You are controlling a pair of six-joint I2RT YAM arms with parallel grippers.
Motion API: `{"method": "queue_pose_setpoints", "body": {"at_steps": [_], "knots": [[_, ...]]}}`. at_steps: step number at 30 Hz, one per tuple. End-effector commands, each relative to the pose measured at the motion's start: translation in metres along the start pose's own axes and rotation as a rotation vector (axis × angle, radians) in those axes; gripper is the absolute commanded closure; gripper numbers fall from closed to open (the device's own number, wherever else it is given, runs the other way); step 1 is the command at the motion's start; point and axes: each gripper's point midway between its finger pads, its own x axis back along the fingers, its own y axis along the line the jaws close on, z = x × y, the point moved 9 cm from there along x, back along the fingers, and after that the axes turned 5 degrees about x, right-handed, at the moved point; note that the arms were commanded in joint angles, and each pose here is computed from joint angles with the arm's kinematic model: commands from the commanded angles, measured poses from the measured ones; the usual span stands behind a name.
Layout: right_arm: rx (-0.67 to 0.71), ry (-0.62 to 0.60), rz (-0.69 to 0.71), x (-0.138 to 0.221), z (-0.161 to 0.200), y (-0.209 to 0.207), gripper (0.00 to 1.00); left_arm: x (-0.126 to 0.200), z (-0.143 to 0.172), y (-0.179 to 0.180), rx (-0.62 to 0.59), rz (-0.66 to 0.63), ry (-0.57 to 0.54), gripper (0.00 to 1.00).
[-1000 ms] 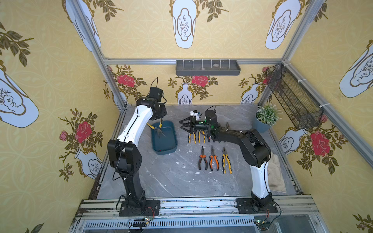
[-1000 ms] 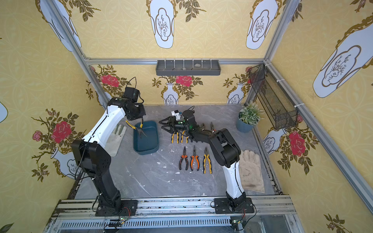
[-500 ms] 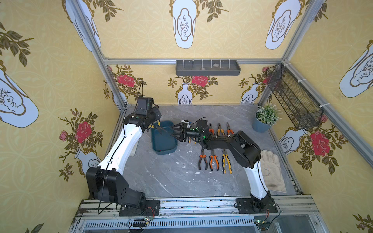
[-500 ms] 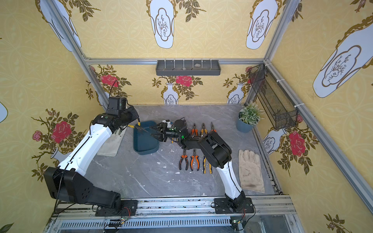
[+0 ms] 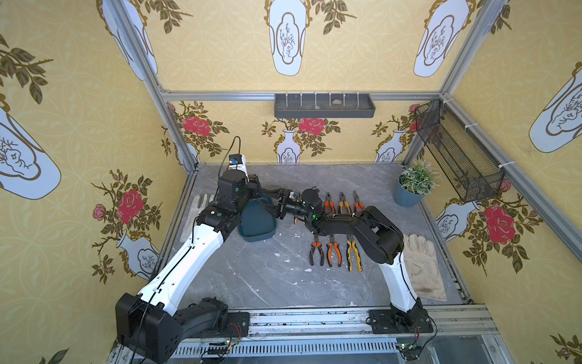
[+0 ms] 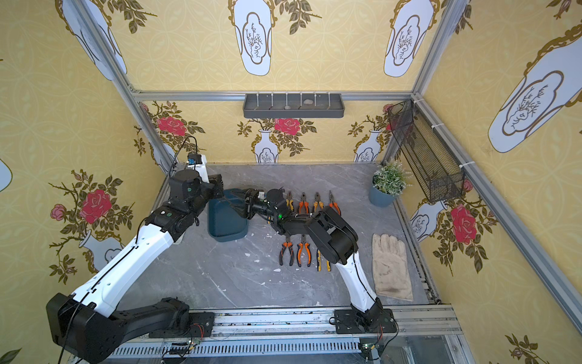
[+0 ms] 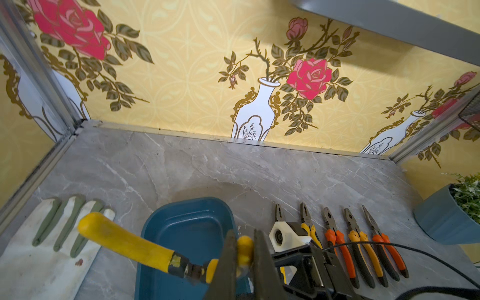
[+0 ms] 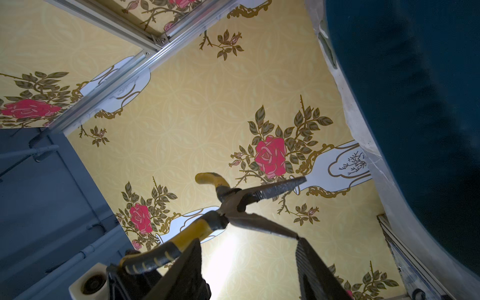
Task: Take the pliers out of the storage box
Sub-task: Place the pliers at the center of the board.
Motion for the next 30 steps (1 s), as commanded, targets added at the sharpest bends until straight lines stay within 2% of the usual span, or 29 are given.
{"method": "queue_pose_setpoints", "body": {"at_steps": [1, 10, 24, 30], "knots": [[-0.276, -0.007, -0.092, -0.012, 0.001, 0.004, 0.42, 0.004, -0.011, -0.013, -0.081, 0.03, -0.113, 1.0], [-0.337, -0.002, -0.184, -0.031, 0.001, 0.001, 0.43, 0.01, 0.0, -0.029, -0.172, 0.063, -0.125, 1.0], [-0.349, 0.002, -0.254, -0.032, 0.004, 0.008, 0.46, 0.016, 0.026, -0.04, -0.278, 0.076, -0.091, 1.0], [-0.345, 0.004, -0.281, -0.031, 0.005, 0.011, 0.6, 0.023, 0.039, -0.04, -0.293, 0.07, -0.064, 1.0]]}}
